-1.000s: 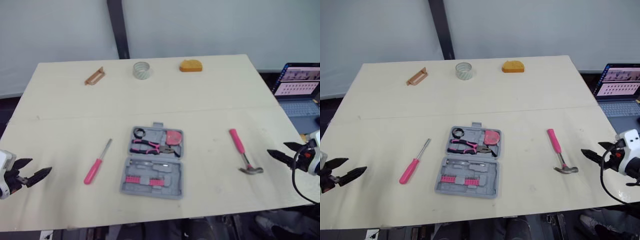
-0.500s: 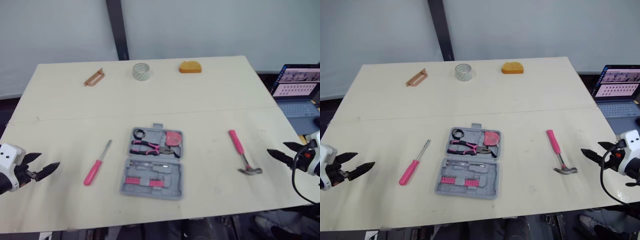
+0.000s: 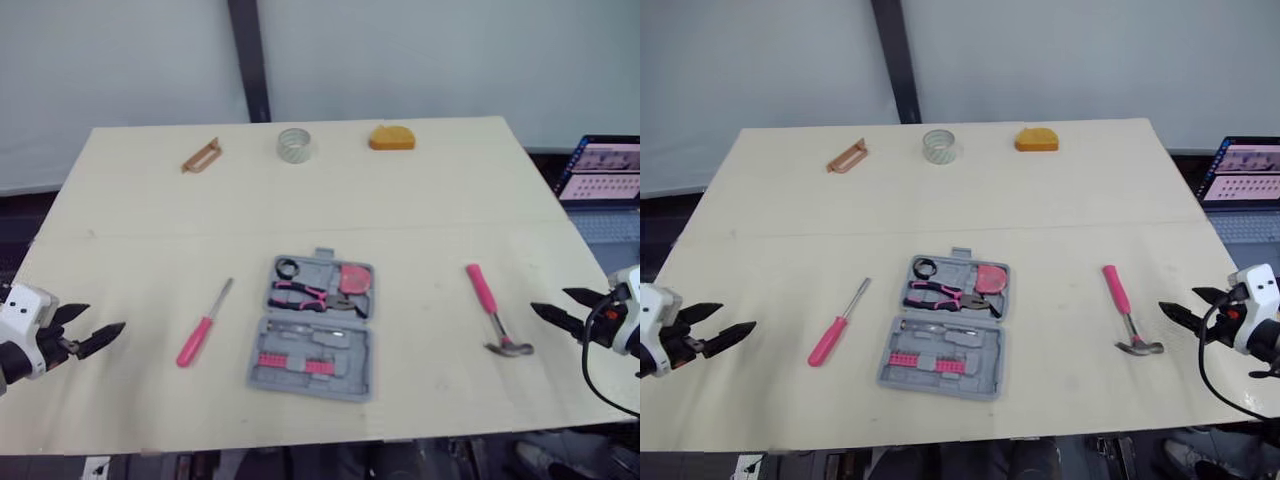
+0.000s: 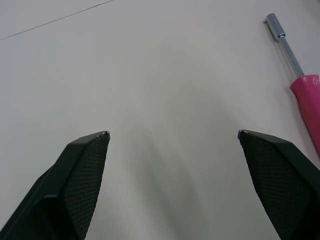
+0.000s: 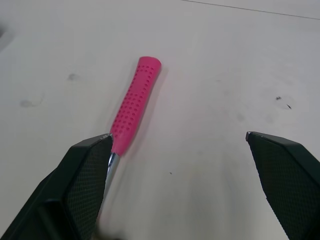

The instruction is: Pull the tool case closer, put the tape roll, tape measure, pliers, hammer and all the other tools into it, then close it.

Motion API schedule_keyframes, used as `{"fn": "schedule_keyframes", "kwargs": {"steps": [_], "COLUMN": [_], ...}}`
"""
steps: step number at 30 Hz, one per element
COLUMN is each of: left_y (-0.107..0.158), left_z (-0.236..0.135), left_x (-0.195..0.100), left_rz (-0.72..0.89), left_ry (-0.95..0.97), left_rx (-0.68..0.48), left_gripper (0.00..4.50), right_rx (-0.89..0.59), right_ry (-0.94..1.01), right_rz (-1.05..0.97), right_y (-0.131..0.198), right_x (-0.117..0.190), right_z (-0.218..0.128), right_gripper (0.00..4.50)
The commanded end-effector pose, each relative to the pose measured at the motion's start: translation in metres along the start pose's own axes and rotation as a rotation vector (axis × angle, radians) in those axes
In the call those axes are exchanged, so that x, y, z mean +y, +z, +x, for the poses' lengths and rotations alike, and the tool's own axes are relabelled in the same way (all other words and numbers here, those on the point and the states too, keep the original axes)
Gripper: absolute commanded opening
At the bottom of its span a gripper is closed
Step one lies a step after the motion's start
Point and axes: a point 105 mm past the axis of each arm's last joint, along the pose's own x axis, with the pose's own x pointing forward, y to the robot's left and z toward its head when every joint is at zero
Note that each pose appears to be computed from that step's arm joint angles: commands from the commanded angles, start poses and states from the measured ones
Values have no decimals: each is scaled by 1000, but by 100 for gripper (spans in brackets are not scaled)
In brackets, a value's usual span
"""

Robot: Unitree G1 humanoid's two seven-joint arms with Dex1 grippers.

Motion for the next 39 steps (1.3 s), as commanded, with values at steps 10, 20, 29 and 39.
{"fn": "schedule_keyframes", "kwargs": {"steps": [10, 20, 29, 39], "left_y": [12, 26, 44, 75], "left_z": [-2, 4, 33, 63], "left_x": [2, 0, -35, -81], "left_rz": [44, 65, 138, 202], "left_ry": [8, -9, -164, -299], "left_rx": [-14, -38, -45, -99], "left_gripper": [442, 442, 442, 10], "right_rx": [-29, -3, -35, -82], "right_ry": [0, -107, 106, 299], "right_rz": [-21, -3, -57, -111], "right_y": [10, 4, 35, 66], "right_x": [-1, -18, 33, 104], "right_z": [-1, -7, 19, 37], "right_gripper": [450, 450, 450, 450]}}
